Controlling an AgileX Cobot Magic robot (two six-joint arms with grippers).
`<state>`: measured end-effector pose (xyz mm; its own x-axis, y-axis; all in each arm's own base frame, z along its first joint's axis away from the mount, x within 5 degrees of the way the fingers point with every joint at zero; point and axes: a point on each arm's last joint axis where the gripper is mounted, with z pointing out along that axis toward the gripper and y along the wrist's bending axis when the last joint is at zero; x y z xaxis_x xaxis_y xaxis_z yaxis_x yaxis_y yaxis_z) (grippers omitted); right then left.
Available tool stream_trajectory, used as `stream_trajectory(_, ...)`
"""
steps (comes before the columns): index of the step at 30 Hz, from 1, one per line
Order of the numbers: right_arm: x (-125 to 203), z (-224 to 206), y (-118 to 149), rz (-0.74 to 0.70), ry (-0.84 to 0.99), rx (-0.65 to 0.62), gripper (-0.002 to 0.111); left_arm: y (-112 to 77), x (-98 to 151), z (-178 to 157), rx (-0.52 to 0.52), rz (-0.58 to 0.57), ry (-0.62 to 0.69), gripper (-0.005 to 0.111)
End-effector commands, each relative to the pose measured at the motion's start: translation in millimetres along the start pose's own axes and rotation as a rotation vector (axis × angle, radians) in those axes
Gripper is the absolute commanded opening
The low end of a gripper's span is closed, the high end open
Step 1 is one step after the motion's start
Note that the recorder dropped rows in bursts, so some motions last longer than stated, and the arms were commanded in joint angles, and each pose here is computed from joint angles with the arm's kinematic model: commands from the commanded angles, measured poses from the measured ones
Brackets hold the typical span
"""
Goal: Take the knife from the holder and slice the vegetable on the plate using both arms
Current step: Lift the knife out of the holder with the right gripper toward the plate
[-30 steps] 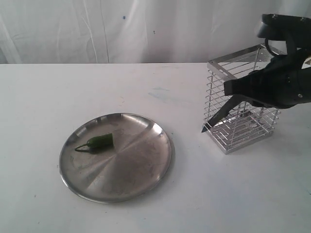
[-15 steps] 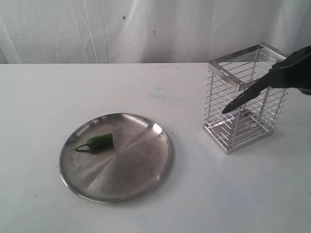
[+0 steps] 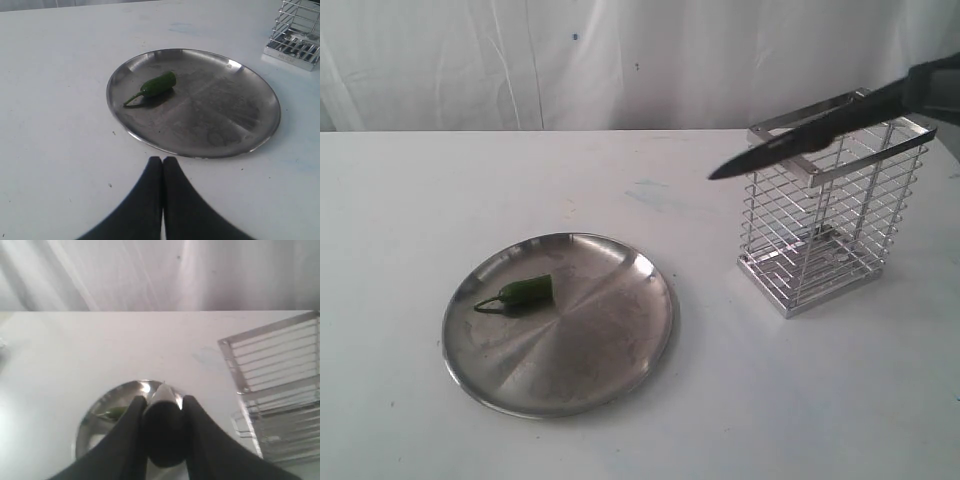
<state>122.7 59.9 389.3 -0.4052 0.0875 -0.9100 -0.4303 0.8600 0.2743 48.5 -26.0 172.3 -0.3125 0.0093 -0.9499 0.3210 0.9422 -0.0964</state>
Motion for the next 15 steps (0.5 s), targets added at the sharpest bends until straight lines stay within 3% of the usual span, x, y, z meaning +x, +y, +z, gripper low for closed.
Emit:
stream_trajectory(1, 0.7, 1.3, 12.7, 0.194, -0.119, -0.193, 0.000, -0.9, 0.7, -0.1, 0.012, -0.009, -0.002, 0.000)
stream_trajectory(6, 29.7, 19.2, 8.0, 0.428, -0.143, -0.316, 0.000, -0.9, 0.7, -0.1, 0.012, -0.009, -0.002, 0.000)
stream_trajectory(12, 85.5, 48.2, -13.1, 0.681, -0.028, -0.259, 0.000, -0.9, 0.7, -0.1, 0.012, -0.009, -0.002, 0.000)
stream_trajectory(15, 100.7, 55.9, -16.4, 0.671, 0.035, -0.244, 0.000, -0.9, 0.7, -0.1, 0.012, -0.009, -0.002, 0.000)
